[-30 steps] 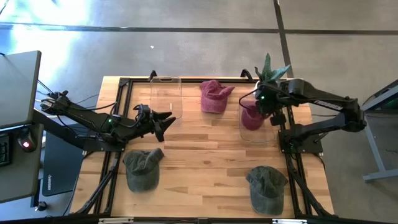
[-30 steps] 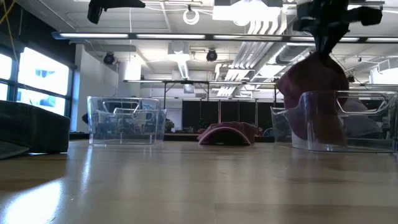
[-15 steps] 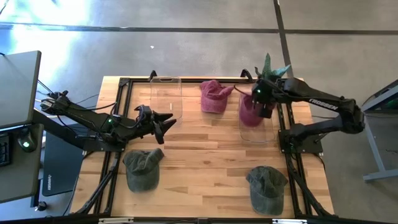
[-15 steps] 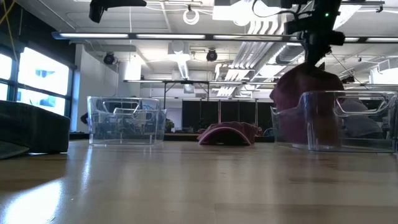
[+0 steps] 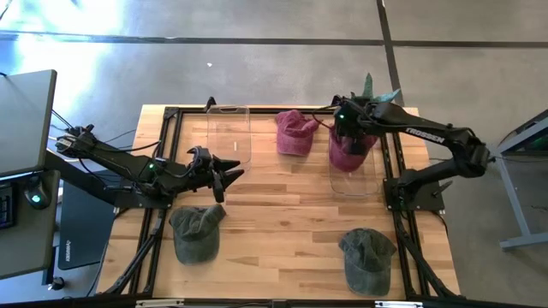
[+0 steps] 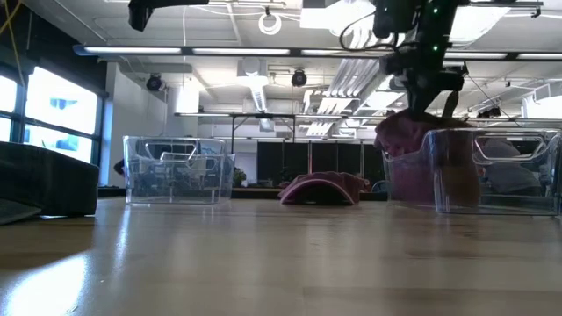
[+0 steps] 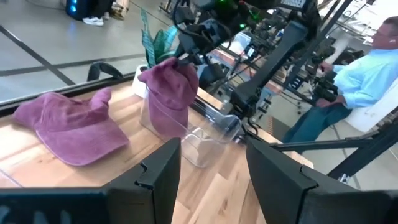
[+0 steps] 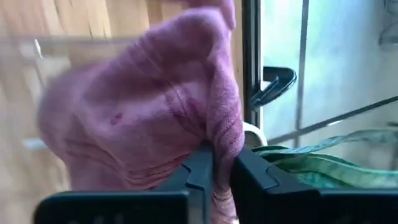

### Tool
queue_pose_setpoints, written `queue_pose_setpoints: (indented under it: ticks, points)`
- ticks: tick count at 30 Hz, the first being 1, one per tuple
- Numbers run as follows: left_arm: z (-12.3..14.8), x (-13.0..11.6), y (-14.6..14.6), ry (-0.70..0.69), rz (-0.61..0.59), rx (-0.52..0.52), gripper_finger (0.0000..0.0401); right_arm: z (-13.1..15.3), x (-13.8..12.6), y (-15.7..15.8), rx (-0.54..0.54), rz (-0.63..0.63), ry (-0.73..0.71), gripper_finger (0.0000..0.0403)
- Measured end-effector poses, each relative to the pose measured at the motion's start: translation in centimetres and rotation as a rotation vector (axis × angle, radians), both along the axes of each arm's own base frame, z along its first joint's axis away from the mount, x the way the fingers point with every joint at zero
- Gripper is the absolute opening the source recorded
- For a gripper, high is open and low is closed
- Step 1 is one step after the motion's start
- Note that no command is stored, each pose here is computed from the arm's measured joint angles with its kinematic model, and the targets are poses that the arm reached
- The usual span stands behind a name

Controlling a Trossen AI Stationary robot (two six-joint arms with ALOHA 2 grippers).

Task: Pick & Place hat
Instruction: Put the bottom red cap into the right transparent bin

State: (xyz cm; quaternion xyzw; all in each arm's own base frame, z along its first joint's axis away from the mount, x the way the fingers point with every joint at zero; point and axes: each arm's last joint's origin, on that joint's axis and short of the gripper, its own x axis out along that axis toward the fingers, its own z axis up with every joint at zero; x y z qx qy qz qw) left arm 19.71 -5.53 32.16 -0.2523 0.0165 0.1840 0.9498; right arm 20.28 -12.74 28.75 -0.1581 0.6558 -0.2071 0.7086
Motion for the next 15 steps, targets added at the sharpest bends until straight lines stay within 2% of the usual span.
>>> queue_pose_setpoints:
  ticks: [4,8,11,15]
  points:
    - [0.0,0.0,0.0,-0.001,-0.002,-0.001,0.0177,-0.3,0.1,-0.3,-0.076,0.006,0.100,0.0097]
    - [0.0,0.0,0.0,-0.001,-0.002,-0.002,0.0177,0.8,-0.8,0.0,-0.159,-0.019,0.096,0.0150]
    - [0.0,0.0,0.0,-0.001,-0.002,-0.002,0.0177,2.0,-1.7,0.7,-0.184,-0.062,0.009,0.0181]
    - [0.0,0.0,0.0,-0.001,0.001,-0.001,0.0177,3.5,-2.9,2.3,-0.100,-0.136,-0.214,0.0202]
